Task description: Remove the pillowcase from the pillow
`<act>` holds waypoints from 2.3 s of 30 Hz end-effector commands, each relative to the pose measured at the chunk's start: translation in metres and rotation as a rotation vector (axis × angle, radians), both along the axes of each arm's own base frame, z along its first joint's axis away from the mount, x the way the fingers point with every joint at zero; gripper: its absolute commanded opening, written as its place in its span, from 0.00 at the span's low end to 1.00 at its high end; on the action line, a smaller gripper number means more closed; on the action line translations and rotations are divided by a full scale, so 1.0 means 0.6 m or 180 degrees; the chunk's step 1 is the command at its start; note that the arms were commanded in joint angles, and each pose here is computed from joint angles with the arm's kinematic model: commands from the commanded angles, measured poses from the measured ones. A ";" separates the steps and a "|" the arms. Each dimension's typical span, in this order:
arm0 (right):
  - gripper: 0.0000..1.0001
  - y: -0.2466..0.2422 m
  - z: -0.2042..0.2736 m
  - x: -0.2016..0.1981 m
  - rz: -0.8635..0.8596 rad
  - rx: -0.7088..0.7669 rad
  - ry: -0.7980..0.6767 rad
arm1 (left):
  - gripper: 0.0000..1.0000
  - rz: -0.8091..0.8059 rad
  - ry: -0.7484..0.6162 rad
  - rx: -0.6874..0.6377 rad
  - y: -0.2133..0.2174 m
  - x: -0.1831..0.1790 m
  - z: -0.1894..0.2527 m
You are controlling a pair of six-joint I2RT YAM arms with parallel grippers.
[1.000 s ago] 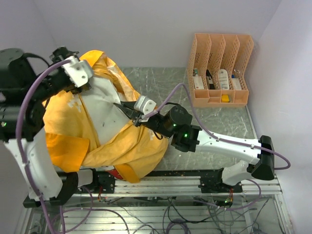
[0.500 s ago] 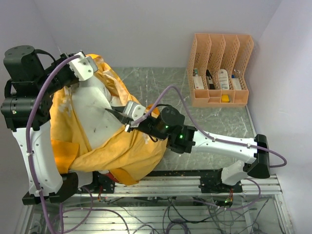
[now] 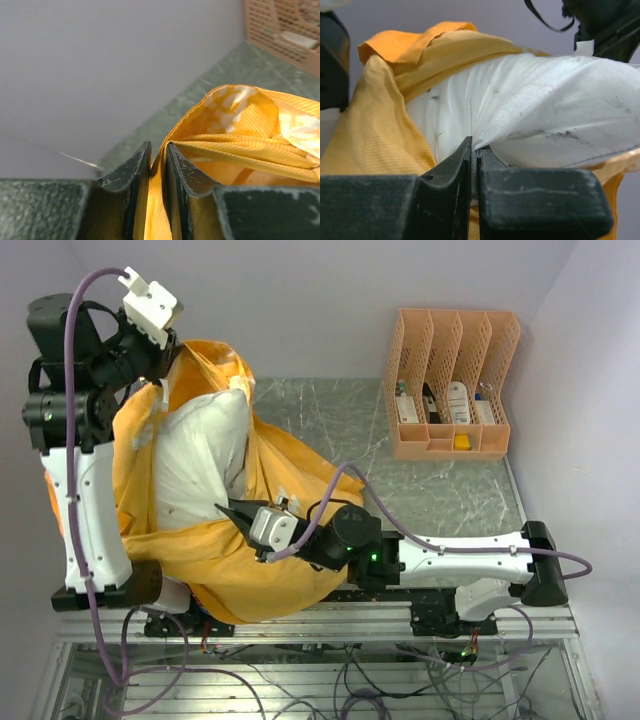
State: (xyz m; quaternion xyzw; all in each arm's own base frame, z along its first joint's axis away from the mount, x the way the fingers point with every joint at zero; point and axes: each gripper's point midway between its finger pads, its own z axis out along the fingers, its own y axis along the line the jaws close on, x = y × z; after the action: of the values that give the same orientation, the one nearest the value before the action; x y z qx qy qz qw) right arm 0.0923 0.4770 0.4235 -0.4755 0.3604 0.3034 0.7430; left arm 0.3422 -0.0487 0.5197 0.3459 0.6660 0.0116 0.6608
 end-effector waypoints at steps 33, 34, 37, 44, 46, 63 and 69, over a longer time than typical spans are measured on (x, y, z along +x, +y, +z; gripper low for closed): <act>0.00 -0.177 0.189 0.319 -0.2572 0.1611 0.0084 | 0.94 0.1285 -0.2241 -0.1380 0.119 -0.086 0.305; 0.00 -0.177 0.192 0.327 -0.2613 0.1644 0.0070 | 0.95 0.1286 -0.2363 -0.1390 0.121 -0.093 0.313; 0.00 -0.180 0.201 0.358 -0.2738 0.1736 0.0039 | 0.95 0.1236 -0.2442 -0.1454 0.118 -0.093 0.327; 0.00 -0.209 0.243 0.420 -0.2960 0.2074 -0.0066 | 1.00 0.1088 -0.2540 -0.1518 0.109 -0.081 0.355; 0.00 -0.210 0.239 0.428 -0.2956 0.2069 -0.0052 | 1.00 0.0930 -0.2550 -0.1509 0.094 -0.085 0.358; 0.00 -0.105 -0.061 0.418 -0.2232 0.1051 0.0683 | 0.99 -0.0923 -0.0606 -0.2863 -0.085 -0.089 0.191; 0.00 -0.122 -0.041 0.449 -0.2623 0.1153 0.0731 | 0.99 -0.0484 0.0039 -0.1882 -0.125 -0.053 0.075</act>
State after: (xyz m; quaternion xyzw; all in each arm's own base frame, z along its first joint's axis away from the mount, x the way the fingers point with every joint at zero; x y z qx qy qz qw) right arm 0.3453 0.4098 0.3965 -0.1621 0.5172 0.1200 0.8318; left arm 0.3021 -0.1053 0.6181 0.1461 0.5183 -0.2916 0.7906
